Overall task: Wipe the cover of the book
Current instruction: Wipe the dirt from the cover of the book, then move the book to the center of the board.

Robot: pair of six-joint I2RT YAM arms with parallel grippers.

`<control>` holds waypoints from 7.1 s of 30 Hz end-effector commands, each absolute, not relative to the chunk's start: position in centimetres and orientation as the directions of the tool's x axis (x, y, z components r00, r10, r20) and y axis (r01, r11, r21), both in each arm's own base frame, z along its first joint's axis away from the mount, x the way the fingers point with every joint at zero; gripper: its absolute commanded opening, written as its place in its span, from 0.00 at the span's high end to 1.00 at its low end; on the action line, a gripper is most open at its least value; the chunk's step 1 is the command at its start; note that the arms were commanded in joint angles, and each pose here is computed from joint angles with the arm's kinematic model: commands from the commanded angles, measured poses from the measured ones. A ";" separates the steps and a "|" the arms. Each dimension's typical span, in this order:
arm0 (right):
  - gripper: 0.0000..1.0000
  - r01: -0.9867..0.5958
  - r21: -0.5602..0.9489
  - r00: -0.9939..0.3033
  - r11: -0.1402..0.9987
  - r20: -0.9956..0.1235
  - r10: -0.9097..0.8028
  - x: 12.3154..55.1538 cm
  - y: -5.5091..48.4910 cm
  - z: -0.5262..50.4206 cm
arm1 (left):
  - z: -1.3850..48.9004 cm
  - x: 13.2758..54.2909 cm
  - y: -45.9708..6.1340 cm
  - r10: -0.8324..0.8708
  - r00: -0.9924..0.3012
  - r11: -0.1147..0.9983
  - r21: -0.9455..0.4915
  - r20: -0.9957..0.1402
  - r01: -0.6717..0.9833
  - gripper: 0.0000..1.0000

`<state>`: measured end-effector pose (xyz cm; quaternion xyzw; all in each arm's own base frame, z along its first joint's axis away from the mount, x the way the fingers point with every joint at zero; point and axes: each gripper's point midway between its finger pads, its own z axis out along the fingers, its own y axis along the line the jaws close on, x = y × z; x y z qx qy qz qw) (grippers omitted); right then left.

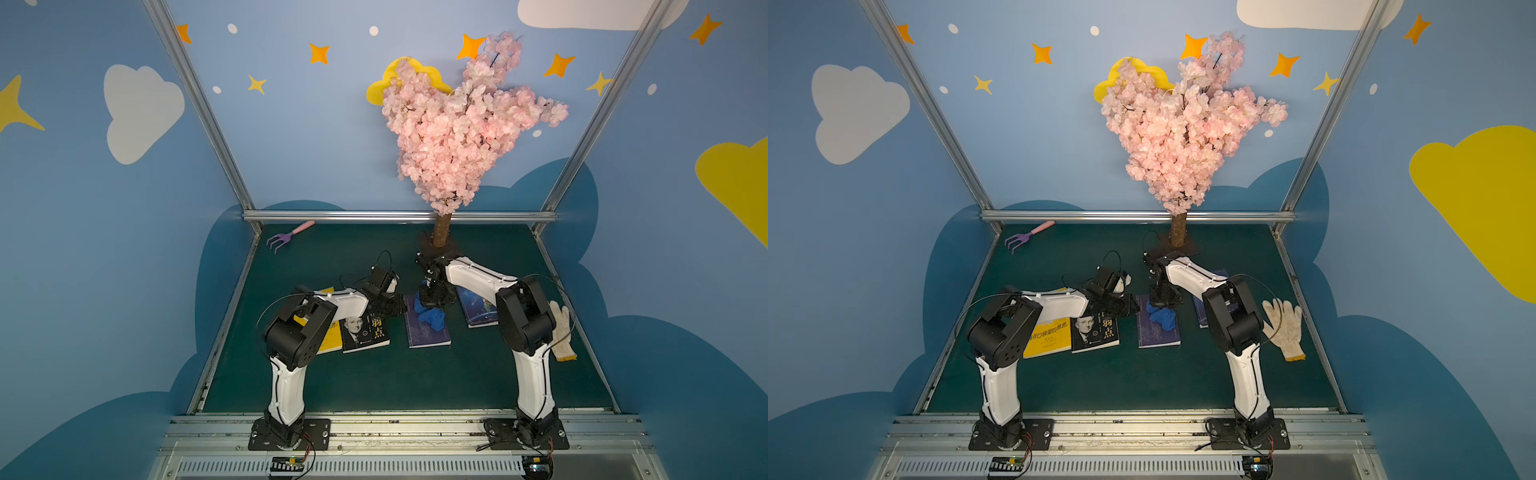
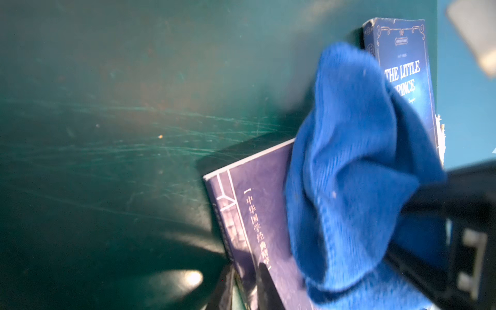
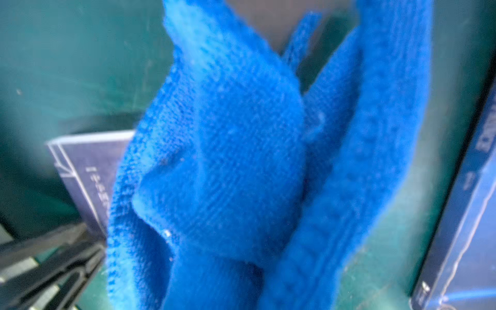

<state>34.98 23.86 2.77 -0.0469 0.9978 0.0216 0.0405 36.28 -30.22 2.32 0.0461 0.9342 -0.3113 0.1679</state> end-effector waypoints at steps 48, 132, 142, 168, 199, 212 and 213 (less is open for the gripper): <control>1.00 -0.136 -0.011 -0.990 0.991 0.024 -0.136 31.8 24.4 -1.9 | -0.4 34.8 -28.9 0.001 -0.963 0.840 -0.523 -0.270 0.147 0.92; 1.00 -0.170 0.040 -0.985 0.985 0.020 -0.171 23.8 24.4 -1.0 | -0.5 34.7 -29.0 0.005 -0.965 0.836 -0.529 -0.262 0.148 0.94; 1.00 -0.060 0.012 -0.998 0.998 -0.013 -0.060 25.7 16.9 0.6 | -0.5 34.8 -28.8 0.008 -0.963 0.842 -0.517 -0.270 0.152 0.94; 1.00 0.065 -0.262 -0.815 0.963 -0.570 -0.100 30.3 10.7 9.7 | 3.0 37.2 -27.0 0.082 -0.904 0.934 -0.285 -0.419 0.216 0.71; 1.00 0.556 0.337 -0.800 0.760 -0.031 0.599 39.0 -1.7 7.1 | 2.9 33.2 -48.8 0.278 -0.892 0.787 -0.448 -0.356 0.424 0.54; 1.00 0.431 0.304 -0.898 0.850 0.053 0.437 37.2 5.0 2.4 | 2.3 37.3 -45.5 0.160 -0.927 0.789 -0.520 -0.339 0.327 0.50; 1.00 0.424 0.298 -0.903 0.855 0.063 0.425 36.6 5.6 2.0 | 2.0 37.3 -45.4 0.164 -0.929 0.791 -0.518 -0.333 0.325 0.50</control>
